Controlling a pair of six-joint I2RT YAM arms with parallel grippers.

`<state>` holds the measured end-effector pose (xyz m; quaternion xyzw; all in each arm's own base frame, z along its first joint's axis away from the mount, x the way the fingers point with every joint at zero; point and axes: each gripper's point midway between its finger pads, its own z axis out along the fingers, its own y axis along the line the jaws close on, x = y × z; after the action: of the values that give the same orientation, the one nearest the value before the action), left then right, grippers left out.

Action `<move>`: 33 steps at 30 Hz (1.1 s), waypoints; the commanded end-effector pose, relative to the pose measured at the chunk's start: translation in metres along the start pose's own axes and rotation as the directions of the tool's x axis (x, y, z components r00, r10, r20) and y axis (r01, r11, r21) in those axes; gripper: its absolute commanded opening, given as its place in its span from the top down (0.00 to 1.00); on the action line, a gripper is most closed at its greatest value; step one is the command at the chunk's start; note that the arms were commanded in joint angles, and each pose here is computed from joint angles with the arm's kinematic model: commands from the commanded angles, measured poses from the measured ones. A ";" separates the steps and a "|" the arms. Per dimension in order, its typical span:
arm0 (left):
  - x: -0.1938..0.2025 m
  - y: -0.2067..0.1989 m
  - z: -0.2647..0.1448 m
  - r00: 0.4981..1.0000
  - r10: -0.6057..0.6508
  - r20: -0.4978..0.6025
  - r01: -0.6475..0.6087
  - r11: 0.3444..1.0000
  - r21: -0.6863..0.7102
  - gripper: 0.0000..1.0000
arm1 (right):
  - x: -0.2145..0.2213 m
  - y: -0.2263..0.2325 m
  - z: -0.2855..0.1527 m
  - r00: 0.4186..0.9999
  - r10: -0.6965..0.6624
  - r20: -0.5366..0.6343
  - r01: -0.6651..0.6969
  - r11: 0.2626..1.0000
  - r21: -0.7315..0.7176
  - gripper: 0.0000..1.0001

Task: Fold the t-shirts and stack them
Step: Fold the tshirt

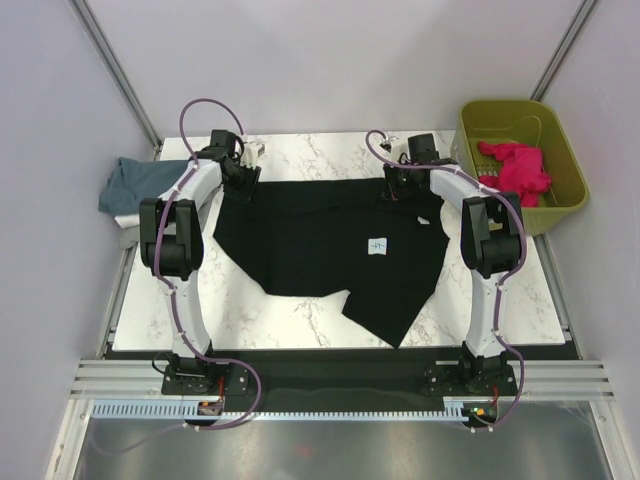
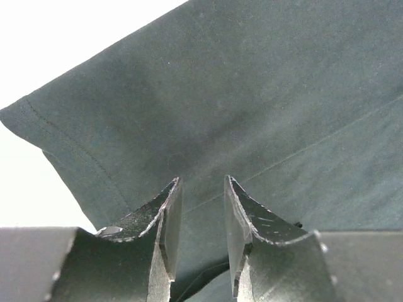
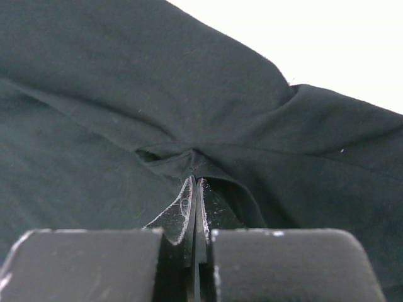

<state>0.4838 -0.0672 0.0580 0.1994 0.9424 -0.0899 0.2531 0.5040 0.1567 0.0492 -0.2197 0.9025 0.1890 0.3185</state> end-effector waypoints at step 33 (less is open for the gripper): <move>-0.027 0.012 0.022 0.999 -0.050 -0.019 0.050 0.999 0.007 0.60 | -0.020 -0.064 -0.035 0.992 0.081 0.096 -0.099 0.974 0.205 0.61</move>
<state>0.5228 -0.0720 0.0597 0.1929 0.9397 -0.0935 0.2663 0.5133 0.0970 0.0706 -0.1458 0.9153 0.1224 0.3548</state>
